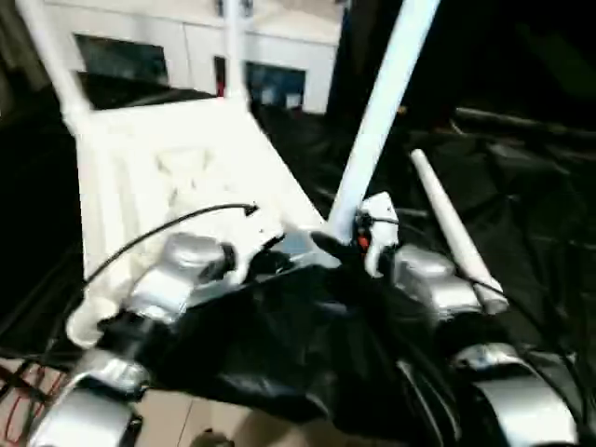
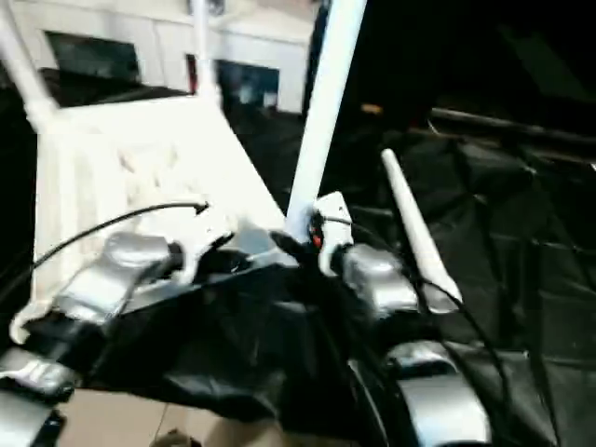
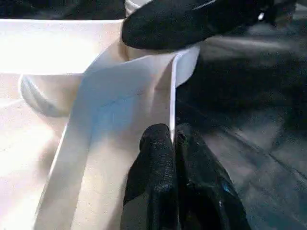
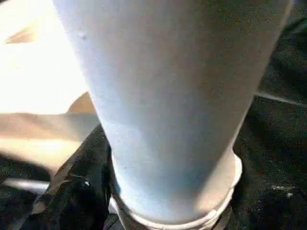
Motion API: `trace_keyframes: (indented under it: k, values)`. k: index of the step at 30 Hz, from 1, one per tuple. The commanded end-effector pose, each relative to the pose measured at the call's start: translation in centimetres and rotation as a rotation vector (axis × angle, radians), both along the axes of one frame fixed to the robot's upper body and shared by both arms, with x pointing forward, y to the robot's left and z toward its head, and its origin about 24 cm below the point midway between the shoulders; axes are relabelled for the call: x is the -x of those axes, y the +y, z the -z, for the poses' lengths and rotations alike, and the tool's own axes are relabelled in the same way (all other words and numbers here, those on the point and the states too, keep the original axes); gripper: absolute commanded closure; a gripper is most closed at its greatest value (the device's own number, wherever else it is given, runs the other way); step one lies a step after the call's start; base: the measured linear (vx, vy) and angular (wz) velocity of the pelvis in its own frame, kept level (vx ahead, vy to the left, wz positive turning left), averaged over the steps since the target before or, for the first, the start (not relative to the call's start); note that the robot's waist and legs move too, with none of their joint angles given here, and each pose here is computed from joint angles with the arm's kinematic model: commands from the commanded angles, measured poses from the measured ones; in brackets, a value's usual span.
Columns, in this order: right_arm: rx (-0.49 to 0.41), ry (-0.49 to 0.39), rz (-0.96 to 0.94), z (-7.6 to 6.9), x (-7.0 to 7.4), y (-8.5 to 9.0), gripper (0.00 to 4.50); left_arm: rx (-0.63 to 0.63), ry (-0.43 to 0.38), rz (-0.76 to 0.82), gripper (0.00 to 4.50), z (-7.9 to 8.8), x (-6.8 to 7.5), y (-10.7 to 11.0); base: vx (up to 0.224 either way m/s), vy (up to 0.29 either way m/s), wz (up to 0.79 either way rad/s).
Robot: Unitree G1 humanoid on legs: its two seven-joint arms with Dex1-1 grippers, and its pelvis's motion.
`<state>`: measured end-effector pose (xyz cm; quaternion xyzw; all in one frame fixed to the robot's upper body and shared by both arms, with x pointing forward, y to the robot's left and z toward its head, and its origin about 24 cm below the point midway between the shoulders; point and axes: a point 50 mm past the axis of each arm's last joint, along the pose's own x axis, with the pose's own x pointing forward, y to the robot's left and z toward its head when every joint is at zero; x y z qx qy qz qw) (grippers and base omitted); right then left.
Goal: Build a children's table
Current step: Rotate leg to tighten
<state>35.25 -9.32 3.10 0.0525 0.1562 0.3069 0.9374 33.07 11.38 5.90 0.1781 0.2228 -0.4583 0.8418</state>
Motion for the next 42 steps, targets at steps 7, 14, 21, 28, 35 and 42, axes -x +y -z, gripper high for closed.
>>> trace_keyframes:
  k: [7,14,21,28,35,42]
  values:
    - [-0.028,0.051,-0.053,1.2,1.0,3.7,1.03,0.047,-0.098,0.032,4.5,-1.6,-0.5,-3.3,0.0,0.0,0.0]
    - [0.004,-0.026,-0.217,0.2,0.9,2.7,0.55,0.062,-0.055,0.119,4.5,-1.1,0.6,-2.2,0.0,0.0,0.0]
    - [0.029,-0.085,-0.499,-0.7,2.1,0.4,0.38,0.081,-0.041,0.287,4.5,-1.3,2.1,-0.7,0.0,0.0,0.0]
    - [0.064,-0.094,-0.752,-1.3,3.6,-1.5,0.38,0.071,0.006,0.4,4.5,-1.4,3.4,0.9,0.0,0.0,0.0]
    - [0.066,-0.081,-0.828,-1.5,4.2,-2.1,0.59,0.069,0.038,0.437,4.5,-1.4,3.9,1.8,0.0,0.0,0.0]
    - [0.047,-0.068,-0.849,-1.4,4.7,-2.1,1.13,0.066,0.061,0.459,4.5,-1.3,4.3,2.1,0.0,0.0,0.0]
